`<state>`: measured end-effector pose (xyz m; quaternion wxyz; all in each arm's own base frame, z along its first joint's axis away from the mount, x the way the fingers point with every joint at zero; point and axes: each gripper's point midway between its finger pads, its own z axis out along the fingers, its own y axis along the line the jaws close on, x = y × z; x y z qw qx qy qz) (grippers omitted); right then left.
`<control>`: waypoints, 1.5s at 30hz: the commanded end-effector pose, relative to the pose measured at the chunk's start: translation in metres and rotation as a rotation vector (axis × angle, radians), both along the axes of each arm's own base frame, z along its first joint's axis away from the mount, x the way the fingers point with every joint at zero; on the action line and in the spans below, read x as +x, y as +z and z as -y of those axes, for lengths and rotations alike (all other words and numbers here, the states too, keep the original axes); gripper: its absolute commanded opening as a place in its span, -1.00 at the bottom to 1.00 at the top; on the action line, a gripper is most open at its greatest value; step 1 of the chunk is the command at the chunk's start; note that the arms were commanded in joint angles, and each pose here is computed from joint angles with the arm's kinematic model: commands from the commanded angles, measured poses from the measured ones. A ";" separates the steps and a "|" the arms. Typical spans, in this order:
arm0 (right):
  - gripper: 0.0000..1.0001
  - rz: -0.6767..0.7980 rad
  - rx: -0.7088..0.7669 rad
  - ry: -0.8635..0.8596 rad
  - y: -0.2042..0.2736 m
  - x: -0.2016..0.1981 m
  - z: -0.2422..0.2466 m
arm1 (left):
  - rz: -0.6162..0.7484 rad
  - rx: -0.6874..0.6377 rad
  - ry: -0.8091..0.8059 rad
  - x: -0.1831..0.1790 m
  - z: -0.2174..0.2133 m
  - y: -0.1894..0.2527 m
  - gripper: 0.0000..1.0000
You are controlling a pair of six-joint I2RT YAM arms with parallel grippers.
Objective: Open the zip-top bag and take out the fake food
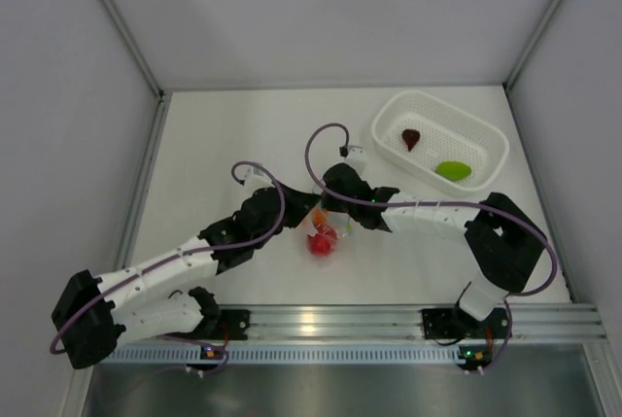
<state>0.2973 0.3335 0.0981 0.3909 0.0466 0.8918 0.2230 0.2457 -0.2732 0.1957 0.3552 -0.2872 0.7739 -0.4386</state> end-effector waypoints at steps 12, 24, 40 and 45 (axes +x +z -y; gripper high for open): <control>-0.66 0.189 -0.535 -0.180 0.025 0.004 0.125 | 0.106 -0.091 -0.041 -0.007 0.000 0.041 -1.00; -0.55 0.146 -0.759 -0.088 0.045 -0.015 0.163 | 0.035 0.124 -0.061 -0.009 -0.007 -0.024 -1.00; 0.16 0.065 -0.532 0.079 -0.006 -0.039 0.116 | 0.006 0.247 -0.040 -0.004 -0.016 -0.061 -1.00; 0.32 0.043 -0.528 0.098 -0.016 -0.036 0.107 | -0.010 0.266 -0.059 -0.003 -0.011 -0.070 -1.00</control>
